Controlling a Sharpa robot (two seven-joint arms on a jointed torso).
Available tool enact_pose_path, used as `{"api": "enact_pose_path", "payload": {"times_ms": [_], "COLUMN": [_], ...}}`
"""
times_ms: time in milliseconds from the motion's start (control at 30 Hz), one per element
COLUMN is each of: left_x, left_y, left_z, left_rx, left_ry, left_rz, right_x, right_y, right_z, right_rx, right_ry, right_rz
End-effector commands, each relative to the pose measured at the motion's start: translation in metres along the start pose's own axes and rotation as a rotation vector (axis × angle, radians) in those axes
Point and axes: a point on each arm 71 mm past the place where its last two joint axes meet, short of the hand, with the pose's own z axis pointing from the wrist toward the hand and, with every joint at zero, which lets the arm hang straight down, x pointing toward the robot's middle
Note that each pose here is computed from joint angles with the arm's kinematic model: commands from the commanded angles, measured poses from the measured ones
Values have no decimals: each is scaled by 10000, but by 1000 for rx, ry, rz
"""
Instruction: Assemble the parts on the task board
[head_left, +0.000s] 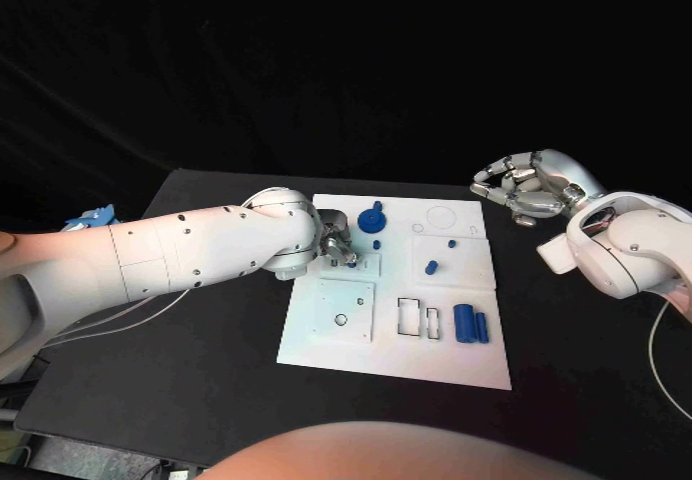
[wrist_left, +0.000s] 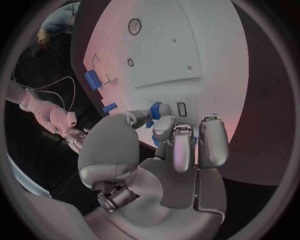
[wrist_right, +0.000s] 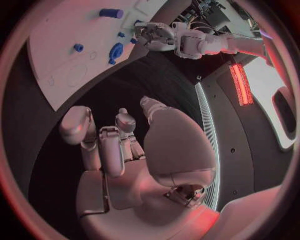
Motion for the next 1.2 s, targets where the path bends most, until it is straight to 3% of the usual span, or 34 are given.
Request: {"api": "enact_pose_path", "payload": {"times_ms": [33,1200], "left_x": [53,21], "left_y": [15,73], "left_z": [13,4], "left_rx": [-14,-19], "left_ry": [39,25], "left_rz": [8,-24], "right_x": [4,-5], "right_y": [-5,-21], "right_z": [-1,-5], "right_rx": [3,6], "right_ry": [9,5], "right_rz": [0,2]}}
